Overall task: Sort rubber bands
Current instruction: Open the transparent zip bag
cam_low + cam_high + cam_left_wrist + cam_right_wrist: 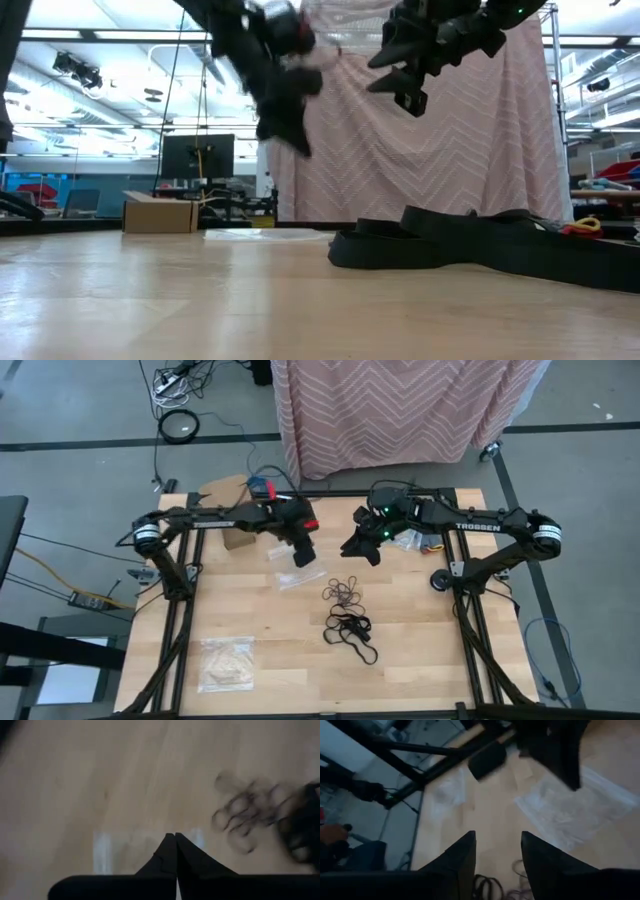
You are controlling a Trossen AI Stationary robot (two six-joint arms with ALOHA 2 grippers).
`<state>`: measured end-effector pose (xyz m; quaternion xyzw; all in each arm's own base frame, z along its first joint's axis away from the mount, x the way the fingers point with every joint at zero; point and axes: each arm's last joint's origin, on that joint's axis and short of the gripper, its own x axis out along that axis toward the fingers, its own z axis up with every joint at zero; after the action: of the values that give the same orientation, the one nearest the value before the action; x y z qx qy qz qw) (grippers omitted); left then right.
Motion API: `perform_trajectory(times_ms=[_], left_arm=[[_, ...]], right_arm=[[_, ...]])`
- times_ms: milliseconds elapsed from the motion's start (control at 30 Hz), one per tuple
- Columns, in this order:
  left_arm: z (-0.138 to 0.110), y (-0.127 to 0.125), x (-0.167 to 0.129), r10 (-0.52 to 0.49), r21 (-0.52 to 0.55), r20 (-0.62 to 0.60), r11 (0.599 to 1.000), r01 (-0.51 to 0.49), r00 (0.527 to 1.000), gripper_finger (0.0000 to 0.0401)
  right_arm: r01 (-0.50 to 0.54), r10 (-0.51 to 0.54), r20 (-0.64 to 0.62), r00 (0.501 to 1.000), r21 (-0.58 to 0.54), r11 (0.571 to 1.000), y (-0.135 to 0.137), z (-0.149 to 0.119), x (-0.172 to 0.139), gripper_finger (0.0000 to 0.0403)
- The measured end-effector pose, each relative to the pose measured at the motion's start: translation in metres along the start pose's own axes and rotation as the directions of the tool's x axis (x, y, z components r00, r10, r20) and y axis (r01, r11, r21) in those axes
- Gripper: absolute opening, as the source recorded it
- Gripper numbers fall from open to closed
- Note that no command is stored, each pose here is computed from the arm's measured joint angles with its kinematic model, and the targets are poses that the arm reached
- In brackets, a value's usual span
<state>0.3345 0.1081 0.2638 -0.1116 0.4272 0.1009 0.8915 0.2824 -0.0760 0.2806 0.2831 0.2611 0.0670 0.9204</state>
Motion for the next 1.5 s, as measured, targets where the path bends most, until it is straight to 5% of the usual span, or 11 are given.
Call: perform_trajectory(times_ms=[233,433,767,1000,1267,1500], left_arm=[[-0.016,-0.003,0.008,-0.013,0.283,-0.164,0.957,0.060,0.986,0.0017],[-0.030,-0.011,0.045,-0.058,0.241,-0.232,0.964,0.115,0.971,0.0077],[-0.033,-0.027,0.092,-0.085,0.276,-0.179,0.952,0.133,0.980,0.0195],[-0.041,-0.027,0.117,-0.074,0.266,-0.194,0.956,0.125,0.978,0.0229],[-0.053,-0.035,0.137,-0.006,0.282,-0.251,0.956,0.079,0.968,0.0207],[-0.059,-0.035,0.134,0.059,0.191,-0.310,0.982,0.001,0.949,0.0050]], right_arm=[[0.081,-0.082,-0.019,0.996,-0.058,0.995,0.003,-0.009,0.005,0.0139],[0.100,-0.101,-0.032,0.994,-0.034,0.994,-0.003,-0.014,0.005,0.0143],[0.136,-0.134,-0.082,0.988,0.014,0.991,-0.020,-0.033,0.006,0.0144],[0.113,-0.107,-0.099,0.989,0.056,0.992,-0.026,-0.037,0.004,0.0149],[0.112,-0.105,-0.095,0.990,0.063,0.992,-0.029,-0.036,0.002,0.0146],[0.121,-0.115,-0.093,0.989,0.068,0.990,-0.030,-0.036,0.001,0.0136]])
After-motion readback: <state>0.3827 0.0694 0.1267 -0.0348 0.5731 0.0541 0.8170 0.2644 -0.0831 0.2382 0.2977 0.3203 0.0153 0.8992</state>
